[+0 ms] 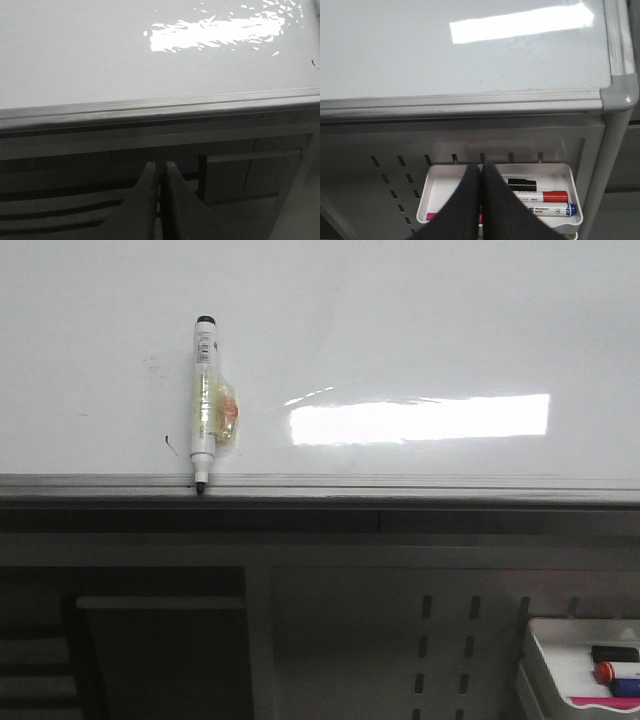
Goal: Write number 4 on whiteboard
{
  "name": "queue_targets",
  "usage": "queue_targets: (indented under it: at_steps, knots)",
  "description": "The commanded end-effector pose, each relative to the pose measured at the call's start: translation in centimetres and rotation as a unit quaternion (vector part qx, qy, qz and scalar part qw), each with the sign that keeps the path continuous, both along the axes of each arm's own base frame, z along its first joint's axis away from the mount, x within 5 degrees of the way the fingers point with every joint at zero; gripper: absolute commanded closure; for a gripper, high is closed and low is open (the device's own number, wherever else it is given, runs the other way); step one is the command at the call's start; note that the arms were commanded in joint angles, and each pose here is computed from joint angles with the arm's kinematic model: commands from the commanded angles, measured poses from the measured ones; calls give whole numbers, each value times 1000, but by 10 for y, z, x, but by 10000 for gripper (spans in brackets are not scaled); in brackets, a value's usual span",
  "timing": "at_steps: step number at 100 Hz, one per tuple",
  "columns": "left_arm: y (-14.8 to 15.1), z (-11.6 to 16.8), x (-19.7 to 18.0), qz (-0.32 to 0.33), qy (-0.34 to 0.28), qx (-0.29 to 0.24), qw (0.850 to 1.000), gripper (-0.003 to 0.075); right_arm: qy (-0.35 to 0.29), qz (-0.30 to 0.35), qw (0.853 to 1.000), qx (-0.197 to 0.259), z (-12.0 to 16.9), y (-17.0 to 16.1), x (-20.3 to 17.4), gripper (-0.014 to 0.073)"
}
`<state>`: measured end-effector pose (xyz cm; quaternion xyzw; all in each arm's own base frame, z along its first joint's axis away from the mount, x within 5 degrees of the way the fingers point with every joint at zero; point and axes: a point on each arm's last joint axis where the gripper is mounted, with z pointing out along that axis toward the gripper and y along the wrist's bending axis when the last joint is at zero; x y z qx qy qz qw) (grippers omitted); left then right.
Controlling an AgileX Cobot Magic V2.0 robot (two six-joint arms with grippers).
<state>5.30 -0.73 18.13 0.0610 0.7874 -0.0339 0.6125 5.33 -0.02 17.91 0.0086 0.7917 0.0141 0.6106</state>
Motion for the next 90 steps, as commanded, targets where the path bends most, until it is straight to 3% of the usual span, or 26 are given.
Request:
queue_targets:
  at_steps: [1, 67, 90]
  knots:
    - [0, -5, 0, 3, -21, -11, 1000, 741, -14, 2, 1000, -3, -4, 0, 0, 632]
    - [0, -3, 1, 3, -34, -14, 999, 741, -21, 3, 1000, -3, -2, 0, 1, 632]
    - [0, 16, 2, 4, -138, -26, 990, 741, -174, 14, 985, -5, 26, 2, 2, 632]
